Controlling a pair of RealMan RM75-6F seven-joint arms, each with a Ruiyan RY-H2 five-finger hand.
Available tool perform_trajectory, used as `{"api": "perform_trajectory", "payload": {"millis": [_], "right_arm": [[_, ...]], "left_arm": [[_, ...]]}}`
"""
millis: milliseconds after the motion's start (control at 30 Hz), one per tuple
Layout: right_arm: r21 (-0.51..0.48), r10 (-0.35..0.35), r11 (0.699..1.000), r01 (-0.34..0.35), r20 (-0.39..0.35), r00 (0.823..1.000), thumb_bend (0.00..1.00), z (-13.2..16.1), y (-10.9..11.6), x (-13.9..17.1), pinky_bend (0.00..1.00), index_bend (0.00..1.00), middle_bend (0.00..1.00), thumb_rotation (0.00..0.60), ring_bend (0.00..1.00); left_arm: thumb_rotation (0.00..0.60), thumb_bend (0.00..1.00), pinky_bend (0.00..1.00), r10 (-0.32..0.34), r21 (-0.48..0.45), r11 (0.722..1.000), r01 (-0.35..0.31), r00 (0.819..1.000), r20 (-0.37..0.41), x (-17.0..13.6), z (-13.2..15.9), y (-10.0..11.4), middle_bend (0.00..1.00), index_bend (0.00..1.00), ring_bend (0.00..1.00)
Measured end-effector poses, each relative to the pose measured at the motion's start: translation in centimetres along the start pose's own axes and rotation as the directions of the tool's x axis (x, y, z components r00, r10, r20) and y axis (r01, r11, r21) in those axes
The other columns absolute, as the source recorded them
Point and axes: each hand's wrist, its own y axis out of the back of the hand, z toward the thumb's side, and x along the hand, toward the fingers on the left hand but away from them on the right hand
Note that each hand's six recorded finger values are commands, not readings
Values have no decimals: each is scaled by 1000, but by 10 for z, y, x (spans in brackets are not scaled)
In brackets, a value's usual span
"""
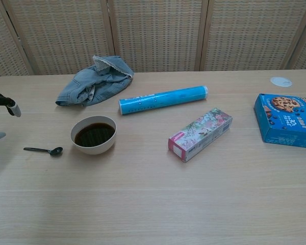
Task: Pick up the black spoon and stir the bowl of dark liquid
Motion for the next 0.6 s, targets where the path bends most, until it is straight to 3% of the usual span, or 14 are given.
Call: {"api": "perform_trajectory", "payload": {"millis": [100, 200, 600], "right_arm": [[1, 2, 1000, -2, -1, 1000, 213, 0, 0, 0, 0, 171, 141, 600, 0], [1, 3, 1000, -3, -1, 1000, 213, 0, -1, -1, 0, 171, 141, 600, 0], [4, 4, 1000, -4, 0, 1000, 213, 1, -1, -1, 0, 171, 141, 600, 0]], "left_arm": [[600, 351, 0, -1, -10, 1000, 1, 1000, -8, 3, -2, -4, 161, 358, 10], [600, 350, 0, -5, -12, 1000, 5, 1000, -15, 4, -4, -8, 108, 370, 0], [600, 345, 0, 5, -35, 999, -6, 999, -50, 12, -10, -24, 102, 452, 0]]}}
